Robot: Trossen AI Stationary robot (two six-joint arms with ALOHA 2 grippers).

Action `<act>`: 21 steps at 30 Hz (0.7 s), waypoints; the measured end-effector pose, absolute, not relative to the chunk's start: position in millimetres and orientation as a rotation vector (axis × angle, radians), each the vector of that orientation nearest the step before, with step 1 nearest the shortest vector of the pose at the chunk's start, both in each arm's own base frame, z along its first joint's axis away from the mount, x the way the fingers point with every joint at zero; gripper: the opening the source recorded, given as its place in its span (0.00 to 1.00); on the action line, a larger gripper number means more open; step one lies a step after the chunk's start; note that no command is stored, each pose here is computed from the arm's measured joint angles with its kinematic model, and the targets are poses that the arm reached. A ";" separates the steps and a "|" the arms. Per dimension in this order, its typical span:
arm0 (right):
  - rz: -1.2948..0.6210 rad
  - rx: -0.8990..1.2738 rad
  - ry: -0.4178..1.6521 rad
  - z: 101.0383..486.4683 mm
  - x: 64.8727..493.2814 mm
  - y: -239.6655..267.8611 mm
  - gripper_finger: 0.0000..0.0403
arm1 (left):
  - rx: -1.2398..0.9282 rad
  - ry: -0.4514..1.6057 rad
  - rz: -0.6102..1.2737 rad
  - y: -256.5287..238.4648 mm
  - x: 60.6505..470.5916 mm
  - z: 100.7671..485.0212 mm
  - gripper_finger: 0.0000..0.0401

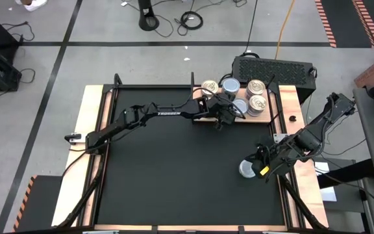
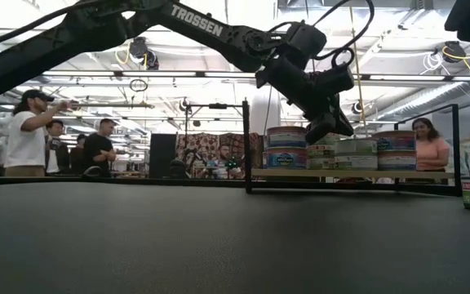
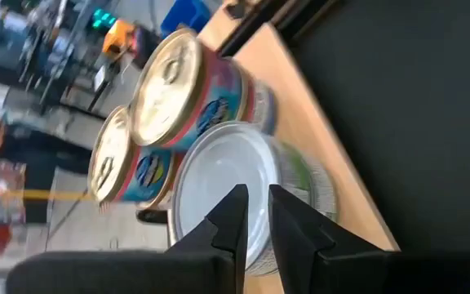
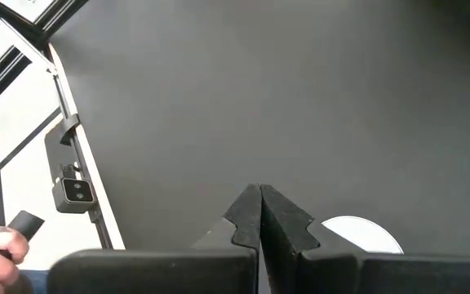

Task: Stack canned seafood by type on shelf
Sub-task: Stack the green tuna can on top of the other green tuna can on the shelf

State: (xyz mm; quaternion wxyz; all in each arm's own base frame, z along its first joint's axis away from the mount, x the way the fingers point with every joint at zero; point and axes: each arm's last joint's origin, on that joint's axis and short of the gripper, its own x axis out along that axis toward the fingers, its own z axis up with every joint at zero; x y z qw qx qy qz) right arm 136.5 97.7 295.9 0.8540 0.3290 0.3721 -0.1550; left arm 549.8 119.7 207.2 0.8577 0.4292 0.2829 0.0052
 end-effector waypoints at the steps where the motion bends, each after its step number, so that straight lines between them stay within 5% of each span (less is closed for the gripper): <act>1: -0.326 0.692 0.783 295.9 136.4 97.7 0.00 | 0.885 0.593 0.034 119.8 550.1 207.9 0.14; 8: -0.322 0.674 0.782 296.1 136.6 97.3 0.00 | 0.853 0.608 0.196 108.2 544.7 237.2 0.14; 21: -0.451 0.467 0.677 363.8 140.0 49.5 0.00 | 0.410 0.490 0.118 99.9 431.1 407.8 0.14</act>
